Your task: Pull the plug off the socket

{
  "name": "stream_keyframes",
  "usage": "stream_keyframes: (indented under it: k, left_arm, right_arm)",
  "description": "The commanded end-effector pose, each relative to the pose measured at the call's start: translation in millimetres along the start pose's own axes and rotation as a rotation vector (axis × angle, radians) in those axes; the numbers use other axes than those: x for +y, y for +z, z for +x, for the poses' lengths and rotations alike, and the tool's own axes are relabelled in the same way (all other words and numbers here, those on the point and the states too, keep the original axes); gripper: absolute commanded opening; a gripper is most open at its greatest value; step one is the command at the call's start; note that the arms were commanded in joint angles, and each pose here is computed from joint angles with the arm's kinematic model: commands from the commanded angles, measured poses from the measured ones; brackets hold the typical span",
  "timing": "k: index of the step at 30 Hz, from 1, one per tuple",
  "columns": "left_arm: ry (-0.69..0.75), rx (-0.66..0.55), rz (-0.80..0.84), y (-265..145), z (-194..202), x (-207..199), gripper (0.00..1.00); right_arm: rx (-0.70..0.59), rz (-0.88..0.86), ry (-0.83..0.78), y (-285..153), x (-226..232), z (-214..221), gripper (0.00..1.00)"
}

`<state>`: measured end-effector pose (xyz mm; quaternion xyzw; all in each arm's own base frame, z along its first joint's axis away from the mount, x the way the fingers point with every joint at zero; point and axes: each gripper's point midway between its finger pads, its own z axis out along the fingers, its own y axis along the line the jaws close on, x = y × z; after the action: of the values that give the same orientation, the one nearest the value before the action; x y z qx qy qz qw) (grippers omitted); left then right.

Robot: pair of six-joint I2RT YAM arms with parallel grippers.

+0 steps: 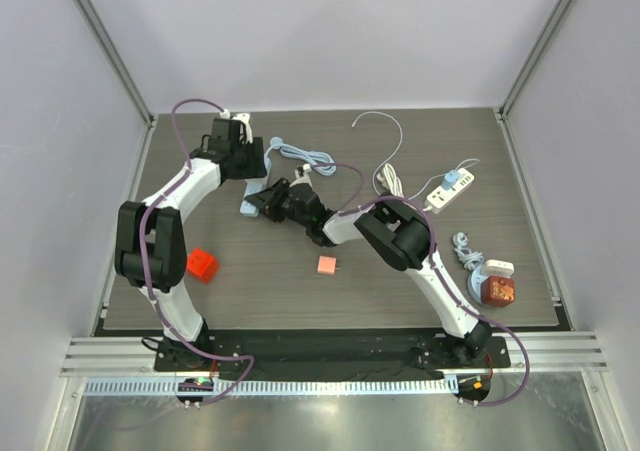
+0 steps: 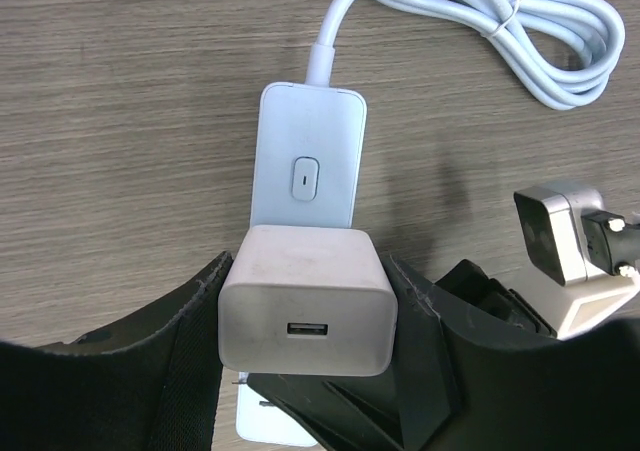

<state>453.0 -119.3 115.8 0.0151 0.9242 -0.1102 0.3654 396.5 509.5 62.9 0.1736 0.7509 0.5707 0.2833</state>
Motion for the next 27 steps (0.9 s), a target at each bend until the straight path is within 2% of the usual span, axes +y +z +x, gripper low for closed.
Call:
stream_keyframes:
  k: [1,9,16,19,23,27]
  left_arm:
    - [-0.006,-0.125,0.077,-24,-37,-22,0.0]
    - [-0.021,-0.195,0.171,-43,-49,-37,0.0]
    - [-0.096,-0.263,0.238,-58,-64,-37,0.0]
    - [-0.109,-0.264,0.222,-56,-64,-33,0.0]
    - [-0.131,-0.234,0.138,-51,-60,-18,0.0]
    - [-0.132,-0.246,0.117,-56,-64,-14,0.0]
  right_arm:
    - [-0.061,0.157,0.096,3,-36,-10,0.01]
    - [-0.047,0.258,0.285,1,-70,2,0.01]
    - [-0.061,0.205,0.429,-1,-85,6,0.01]
    - [-0.055,0.248,0.388,3,-92,8,0.01]
    - [-0.05,0.405,0.193,3,-113,10,0.01]
    - [-0.029,0.425,0.104,5,-114,12,0.01]
